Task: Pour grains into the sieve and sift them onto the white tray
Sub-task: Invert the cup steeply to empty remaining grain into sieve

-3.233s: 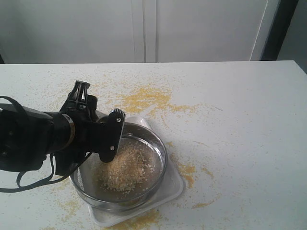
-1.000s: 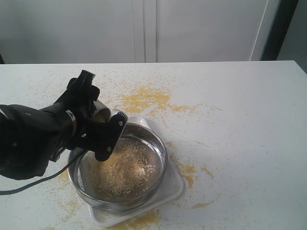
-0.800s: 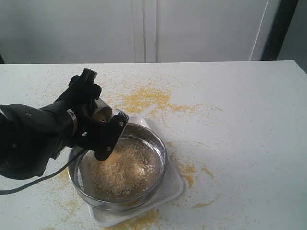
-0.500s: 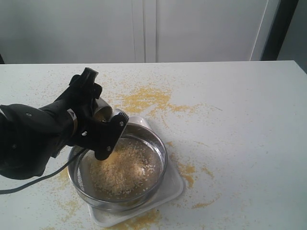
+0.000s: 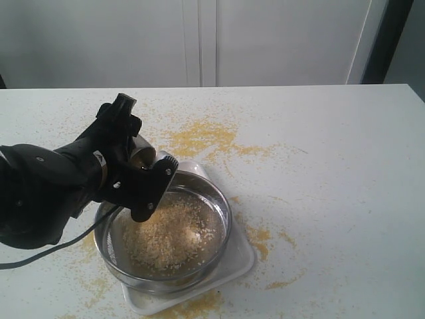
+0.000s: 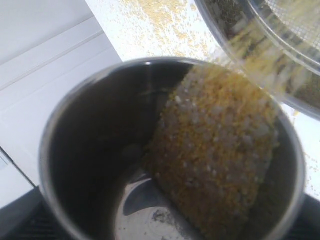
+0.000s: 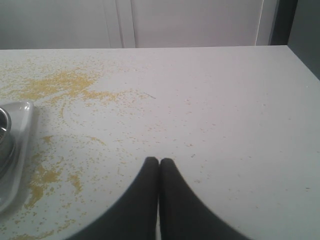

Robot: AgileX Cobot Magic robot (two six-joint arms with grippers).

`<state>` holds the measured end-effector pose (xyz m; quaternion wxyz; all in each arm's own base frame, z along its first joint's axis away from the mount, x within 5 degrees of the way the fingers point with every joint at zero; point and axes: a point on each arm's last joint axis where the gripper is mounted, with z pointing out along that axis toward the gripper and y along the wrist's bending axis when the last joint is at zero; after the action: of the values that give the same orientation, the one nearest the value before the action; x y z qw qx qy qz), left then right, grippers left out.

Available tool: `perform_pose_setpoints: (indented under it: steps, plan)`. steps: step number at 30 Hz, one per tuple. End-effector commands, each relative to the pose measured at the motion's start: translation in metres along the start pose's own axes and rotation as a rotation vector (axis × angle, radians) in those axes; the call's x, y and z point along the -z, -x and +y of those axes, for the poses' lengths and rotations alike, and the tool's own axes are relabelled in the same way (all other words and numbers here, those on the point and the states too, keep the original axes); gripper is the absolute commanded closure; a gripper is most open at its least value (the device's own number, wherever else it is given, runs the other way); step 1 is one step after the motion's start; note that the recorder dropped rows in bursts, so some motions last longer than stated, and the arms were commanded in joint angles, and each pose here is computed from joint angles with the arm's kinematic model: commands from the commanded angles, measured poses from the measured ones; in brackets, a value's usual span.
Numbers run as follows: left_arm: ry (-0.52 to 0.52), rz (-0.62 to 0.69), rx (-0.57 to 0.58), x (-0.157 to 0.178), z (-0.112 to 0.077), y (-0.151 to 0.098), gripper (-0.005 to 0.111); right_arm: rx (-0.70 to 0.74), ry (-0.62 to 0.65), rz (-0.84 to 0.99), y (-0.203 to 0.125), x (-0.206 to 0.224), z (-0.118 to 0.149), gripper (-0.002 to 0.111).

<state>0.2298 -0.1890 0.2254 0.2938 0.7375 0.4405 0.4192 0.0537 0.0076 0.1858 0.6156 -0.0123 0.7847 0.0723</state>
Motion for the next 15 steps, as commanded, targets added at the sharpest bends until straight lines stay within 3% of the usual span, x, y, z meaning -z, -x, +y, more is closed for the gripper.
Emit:
perform_pose_setpoints:
  steps: [1, 15]
  plan:
    - [0.050, 0.022, -0.020, 0.0044, 0.0075, -0.0030, 0.107, 0.004, 0.000, -0.009, -0.0008, -0.0001, -0.0002, 0.108]
    - [0.087, 0.038, -0.062, 0.0046, 0.0110, -0.0043, 0.107, 0.004, 0.000, -0.009, -0.0008, -0.0001, -0.0002, 0.108]
